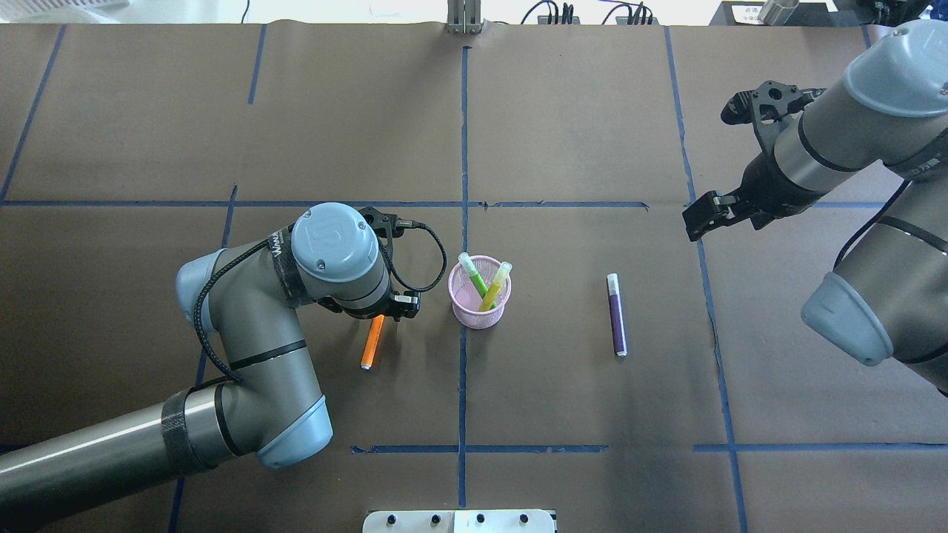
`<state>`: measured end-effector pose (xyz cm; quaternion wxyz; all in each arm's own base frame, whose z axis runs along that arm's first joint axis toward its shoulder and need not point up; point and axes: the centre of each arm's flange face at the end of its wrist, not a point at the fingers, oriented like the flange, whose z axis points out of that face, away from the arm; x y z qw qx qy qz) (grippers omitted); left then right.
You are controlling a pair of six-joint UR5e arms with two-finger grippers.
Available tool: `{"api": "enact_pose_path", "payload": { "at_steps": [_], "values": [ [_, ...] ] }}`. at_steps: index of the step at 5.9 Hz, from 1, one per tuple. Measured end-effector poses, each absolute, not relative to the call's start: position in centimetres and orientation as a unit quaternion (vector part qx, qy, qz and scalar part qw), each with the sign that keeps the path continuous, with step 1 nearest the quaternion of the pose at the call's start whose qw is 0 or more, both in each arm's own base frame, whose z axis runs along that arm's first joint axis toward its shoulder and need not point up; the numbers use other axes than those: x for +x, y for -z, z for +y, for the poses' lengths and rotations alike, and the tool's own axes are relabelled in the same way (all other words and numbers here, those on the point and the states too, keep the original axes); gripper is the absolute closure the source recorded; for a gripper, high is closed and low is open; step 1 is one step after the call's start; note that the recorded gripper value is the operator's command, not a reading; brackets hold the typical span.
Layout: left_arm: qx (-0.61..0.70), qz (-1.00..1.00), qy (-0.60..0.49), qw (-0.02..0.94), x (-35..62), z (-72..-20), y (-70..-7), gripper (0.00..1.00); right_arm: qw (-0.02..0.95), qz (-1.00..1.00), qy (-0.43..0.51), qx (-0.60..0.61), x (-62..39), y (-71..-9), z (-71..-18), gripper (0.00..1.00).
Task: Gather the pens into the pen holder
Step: 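Lower the left gripper onto the orange marker and grasp it while the right arm withdraws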
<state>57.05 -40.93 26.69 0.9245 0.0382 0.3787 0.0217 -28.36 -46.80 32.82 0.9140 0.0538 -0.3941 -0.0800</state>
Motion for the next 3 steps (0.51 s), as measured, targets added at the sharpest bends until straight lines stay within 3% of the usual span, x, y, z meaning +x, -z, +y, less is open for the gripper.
{"api": "enact_pose_path", "payload": {
  "at_steps": [1, 2, 3],
  "values": [
    [0.039, 0.381, -0.023, 0.923, 57.46, -41.08, -27.13, 0.8, 0.913, -0.396, 0.08, 0.056, -28.25, -32.52, -46.68, 0.0],
    [0.041, 0.385, -0.024, 0.922, 57.76, -41.22, -27.35, 1.0, 0.913, -0.396, 0.08, 0.057, -28.2, -32.38, -46.62, 0.0],
    [0.043, 0.389, -0.025, 0.92, 57.88, -41.28, -27.12, 1.0, 0.913, -0.396, 0.08, 0.057, -28.18, -32.33, -46.6, 0.0]
  ]
}}
